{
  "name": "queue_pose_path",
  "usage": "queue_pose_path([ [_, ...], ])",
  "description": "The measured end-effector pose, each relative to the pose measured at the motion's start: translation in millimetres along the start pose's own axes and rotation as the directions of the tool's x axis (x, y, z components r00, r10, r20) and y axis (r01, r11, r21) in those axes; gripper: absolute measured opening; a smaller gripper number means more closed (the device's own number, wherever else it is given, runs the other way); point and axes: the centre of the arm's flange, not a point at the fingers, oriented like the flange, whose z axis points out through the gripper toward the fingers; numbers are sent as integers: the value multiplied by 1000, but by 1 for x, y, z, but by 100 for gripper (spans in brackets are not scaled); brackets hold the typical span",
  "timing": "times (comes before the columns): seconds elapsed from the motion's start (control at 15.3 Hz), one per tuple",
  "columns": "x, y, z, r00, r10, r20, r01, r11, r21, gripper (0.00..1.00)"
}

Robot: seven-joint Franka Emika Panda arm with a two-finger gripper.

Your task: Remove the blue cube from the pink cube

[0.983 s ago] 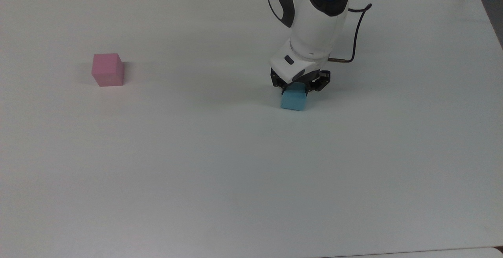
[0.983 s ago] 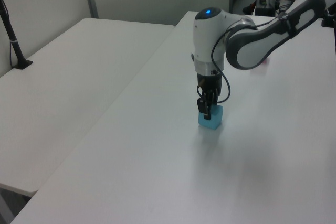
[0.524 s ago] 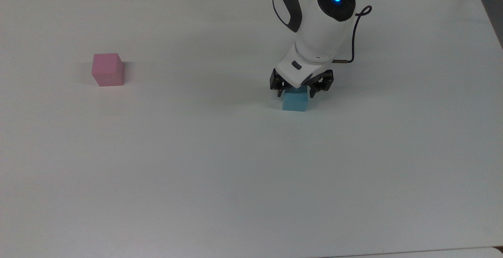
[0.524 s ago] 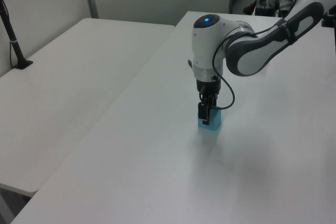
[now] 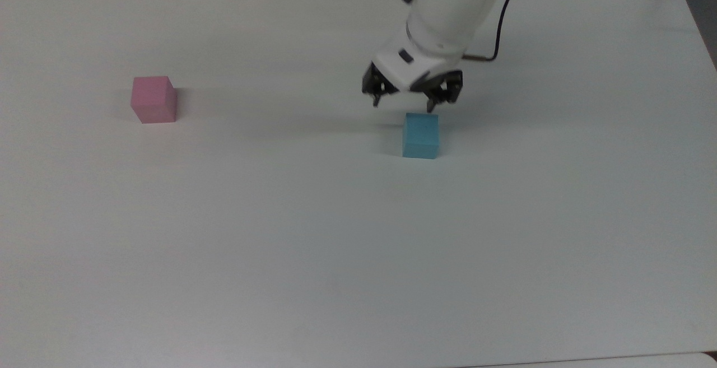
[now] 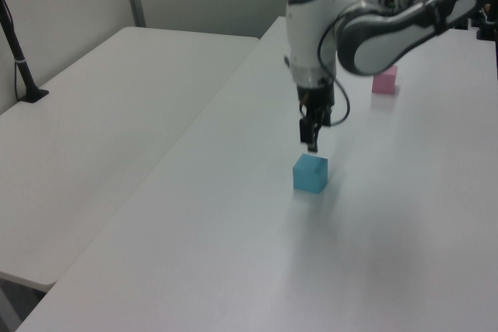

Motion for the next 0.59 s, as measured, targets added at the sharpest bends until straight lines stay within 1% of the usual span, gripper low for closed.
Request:
queue_pose_path([
  [0.07, -7, 14, -23, 1000, 20, 6, -20, 1000, -12, 100],
  [0.13, -15, 29, -47, 999, 45, 9, -45, 999, -12, 100],
  [0.26, -31, 66, -93, 995, 102, 2, -102, 995, 8, 100],
  [0.39, -47, 108, -131, 991, 134, -4, -134, 991, 23, 100],
  [0.59, -62, 179, -166, 986, 166, -28, -164, 984, 65, 100],
])
